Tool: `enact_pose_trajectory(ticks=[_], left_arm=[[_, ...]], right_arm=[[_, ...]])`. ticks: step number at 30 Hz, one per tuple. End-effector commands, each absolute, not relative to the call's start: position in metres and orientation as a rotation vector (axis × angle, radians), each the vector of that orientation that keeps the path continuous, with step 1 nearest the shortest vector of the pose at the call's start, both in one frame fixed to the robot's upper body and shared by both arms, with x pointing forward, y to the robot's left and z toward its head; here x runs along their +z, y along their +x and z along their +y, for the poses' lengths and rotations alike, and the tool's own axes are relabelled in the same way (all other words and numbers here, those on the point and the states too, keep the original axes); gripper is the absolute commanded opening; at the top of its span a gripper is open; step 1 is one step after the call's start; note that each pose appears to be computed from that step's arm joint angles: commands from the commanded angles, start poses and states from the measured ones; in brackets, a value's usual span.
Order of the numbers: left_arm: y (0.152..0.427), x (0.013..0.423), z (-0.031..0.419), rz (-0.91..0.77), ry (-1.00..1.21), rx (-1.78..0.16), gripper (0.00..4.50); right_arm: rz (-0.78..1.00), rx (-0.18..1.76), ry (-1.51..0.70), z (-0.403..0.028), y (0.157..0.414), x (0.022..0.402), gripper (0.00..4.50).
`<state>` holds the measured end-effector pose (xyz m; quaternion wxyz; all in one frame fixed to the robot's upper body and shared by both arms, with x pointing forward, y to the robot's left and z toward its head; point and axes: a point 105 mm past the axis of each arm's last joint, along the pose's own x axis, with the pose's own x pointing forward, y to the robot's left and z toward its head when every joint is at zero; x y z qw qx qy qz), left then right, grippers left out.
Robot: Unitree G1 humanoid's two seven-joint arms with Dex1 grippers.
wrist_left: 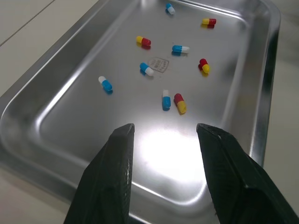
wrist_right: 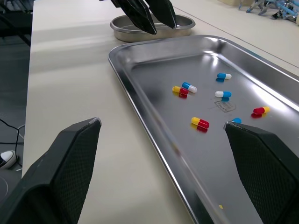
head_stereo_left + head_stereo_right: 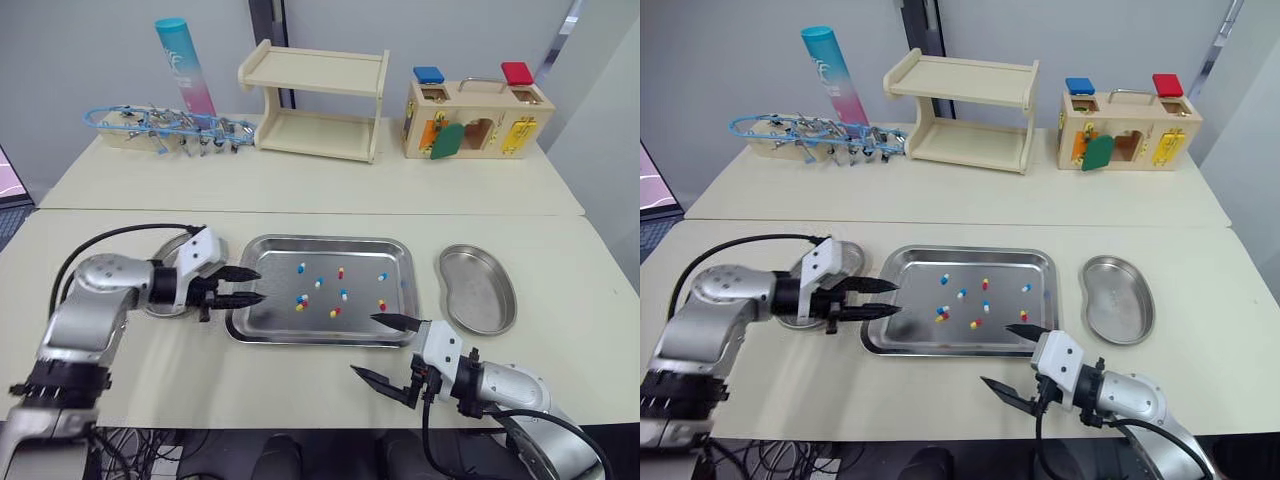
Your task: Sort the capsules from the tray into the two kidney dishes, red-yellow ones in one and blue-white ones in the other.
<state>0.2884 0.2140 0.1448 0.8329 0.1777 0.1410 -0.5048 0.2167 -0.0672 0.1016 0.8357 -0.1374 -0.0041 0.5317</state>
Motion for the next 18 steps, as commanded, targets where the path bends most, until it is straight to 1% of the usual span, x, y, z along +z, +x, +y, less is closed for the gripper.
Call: enact_pose_trajectory(ticks=[1,6,10,12,14,16,18], left_arm=[[0.273,0.174,0.238,0.183,0.326,-0.912,2.16],[0.246,0.166,0.278,0.185,0.263,-0.694,2.16],[0.213,0.143,0.317,0.218,0.200,-0.492,2.16],[0.196,0.130,0.328,0.244,0.175,-0.423,2.16],[0.187,0.121,0.324,0.263,0.173,-0.414,2.16],[0.183,0.118,0.314,0.266,0.168,-0.426,2.16],[0.183,0.119,0.293,0.266,0.170,-0.496,2.16]], right_arm=[[-0.045,1.139,-0.318,-0.073,0.218,0.112,4.50],[-0.024,1.151,-0.349,-0.087,0.219,0.113,4.50],[-0.004,1.173,-0.376,-0.097,0.220,0.112,4.50],[0.006,1.182,-0.388,-0.102,0.221,0.112,4.50],[0.018,1.192,-0.401,-0.106,0.221,0.111,4.50],[0.024,1.202,-0.411,-0.109,0.221,0.110,4.50],[0.024,1.212,-0.417,-0.110,0.222,0.110,4.50]])
